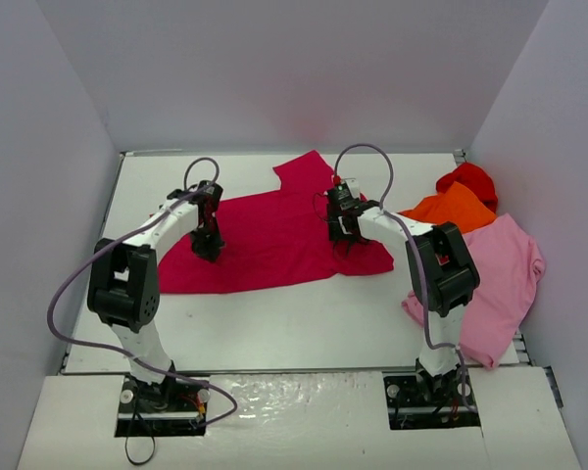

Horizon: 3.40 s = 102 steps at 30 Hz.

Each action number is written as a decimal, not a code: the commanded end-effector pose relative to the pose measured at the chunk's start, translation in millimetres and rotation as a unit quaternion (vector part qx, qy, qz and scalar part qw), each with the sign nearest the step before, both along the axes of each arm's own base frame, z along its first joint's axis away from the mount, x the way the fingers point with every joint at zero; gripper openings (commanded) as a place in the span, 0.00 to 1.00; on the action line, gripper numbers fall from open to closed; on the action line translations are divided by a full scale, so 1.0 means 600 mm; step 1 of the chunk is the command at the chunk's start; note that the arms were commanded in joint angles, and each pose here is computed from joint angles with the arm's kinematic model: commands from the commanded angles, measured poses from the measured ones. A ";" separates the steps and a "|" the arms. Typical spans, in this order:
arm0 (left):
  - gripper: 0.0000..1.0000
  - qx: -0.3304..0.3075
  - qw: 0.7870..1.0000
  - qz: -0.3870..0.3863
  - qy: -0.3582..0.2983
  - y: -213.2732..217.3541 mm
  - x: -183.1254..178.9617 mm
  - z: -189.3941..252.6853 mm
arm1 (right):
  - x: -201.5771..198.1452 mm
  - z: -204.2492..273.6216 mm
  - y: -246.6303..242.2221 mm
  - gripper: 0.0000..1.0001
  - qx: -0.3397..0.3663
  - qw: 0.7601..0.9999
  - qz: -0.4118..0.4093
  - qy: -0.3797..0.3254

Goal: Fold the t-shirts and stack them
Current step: Fold the flattened tshirt in 1/3 of the way

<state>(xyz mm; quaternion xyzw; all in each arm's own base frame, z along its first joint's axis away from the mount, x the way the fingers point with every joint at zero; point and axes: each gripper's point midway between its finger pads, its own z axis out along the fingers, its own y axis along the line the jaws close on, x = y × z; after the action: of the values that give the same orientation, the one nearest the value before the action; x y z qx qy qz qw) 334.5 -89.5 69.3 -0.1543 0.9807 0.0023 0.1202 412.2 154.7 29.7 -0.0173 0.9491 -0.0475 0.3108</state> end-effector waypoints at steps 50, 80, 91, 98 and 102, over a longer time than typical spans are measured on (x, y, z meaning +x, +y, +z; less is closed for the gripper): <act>0.07 0.042 0.998 -0.002 -0.036 0.020 -0.099 0.027 | 0.143 0.081 0.034 0.00 0.241 0.966 -0.003 -0.088; 0.07 0.048 0.999 -0.015 -0.018 0.007 -0.100 0.002 | 0.213 0.110 0.033 0.28 0.183 0.975 0.047 -0.120; 0.01 0.031 0.999 -0.032 -0.029 -0.019 -0.075 0.007 | 0.159 0.117 0.014 0.34 0.176 0.978 0.033 -0.111; 0.00 0.035 0.997 -0.056 -0.044 -0.049 -0.033 0.036 | 0.131 0.127 0.138 0.34 0.200 0.968 0.105 -0.107; 0.00 0.035 0.997 -0.057 -0.042 -0.055 -0.042 0.031 | 0.140 0.137 0.188 0.35 0.214 0.962 0.129 -0.110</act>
<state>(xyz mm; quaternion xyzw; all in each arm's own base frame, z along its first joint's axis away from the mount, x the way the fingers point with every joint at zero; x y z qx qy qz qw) 307.0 -116.8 72.1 -0.1016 0.9836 0.0273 0.1463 472.8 222.8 45.8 -0.0471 0.9264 0.1418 0.3455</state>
